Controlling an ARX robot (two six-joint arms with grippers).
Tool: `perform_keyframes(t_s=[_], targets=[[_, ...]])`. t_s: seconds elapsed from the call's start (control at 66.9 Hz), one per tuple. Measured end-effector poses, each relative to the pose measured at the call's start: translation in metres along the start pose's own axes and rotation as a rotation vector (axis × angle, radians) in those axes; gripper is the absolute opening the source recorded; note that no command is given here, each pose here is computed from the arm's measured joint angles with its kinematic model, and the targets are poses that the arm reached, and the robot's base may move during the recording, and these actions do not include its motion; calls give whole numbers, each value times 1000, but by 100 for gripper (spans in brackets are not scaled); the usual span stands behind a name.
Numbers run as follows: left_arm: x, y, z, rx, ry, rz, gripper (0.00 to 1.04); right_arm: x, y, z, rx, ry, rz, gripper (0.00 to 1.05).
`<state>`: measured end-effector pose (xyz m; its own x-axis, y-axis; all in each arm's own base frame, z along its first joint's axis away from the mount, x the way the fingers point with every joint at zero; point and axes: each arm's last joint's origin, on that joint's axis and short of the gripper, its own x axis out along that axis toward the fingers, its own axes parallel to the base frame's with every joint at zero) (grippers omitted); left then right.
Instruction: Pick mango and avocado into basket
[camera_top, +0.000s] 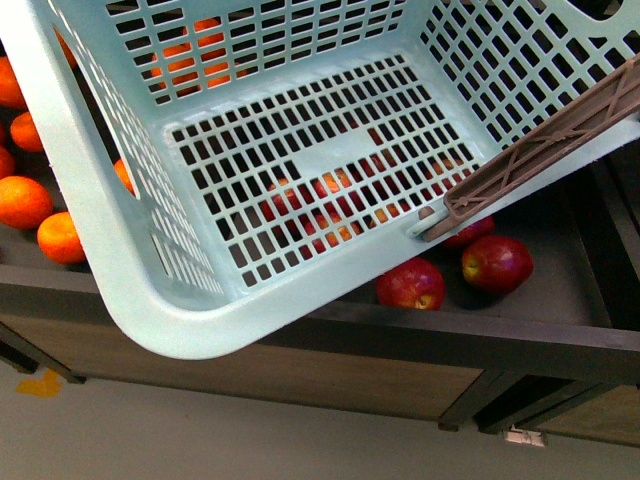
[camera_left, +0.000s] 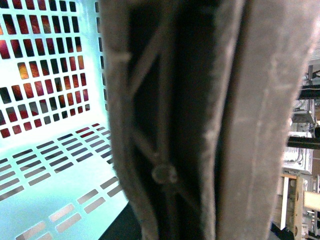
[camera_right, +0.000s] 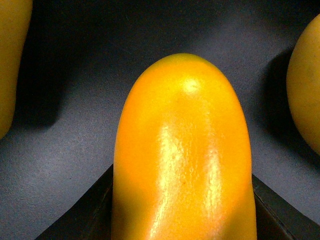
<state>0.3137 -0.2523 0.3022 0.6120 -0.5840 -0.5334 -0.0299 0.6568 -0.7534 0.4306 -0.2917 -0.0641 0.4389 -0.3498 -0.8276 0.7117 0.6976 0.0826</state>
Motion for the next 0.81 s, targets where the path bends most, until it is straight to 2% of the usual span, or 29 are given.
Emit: perform_keyframes(t_s=[0.179, 0.299, 0.403, 0.523, 0.807], targets=[[0, 0, 0, 0, 0, 0, 15, -22, -1, -3, 1, -22, 88, 54], [0, 0, 0, 0, 0, 0, 15, -58, 2, 5, -11, -80, 176, 54], [0, 0, 0, 0, 0, 0, 15, -115, 7, 20, -55, -180, 277, 54], [0, 0, 0, 0, 0, 0, 15, -174, 15, 27, -103, -260, 374, 54], [0, 0, 0, 0, 0, 0, 15, -314, 54, -2, -213, -374, 635, 54]])
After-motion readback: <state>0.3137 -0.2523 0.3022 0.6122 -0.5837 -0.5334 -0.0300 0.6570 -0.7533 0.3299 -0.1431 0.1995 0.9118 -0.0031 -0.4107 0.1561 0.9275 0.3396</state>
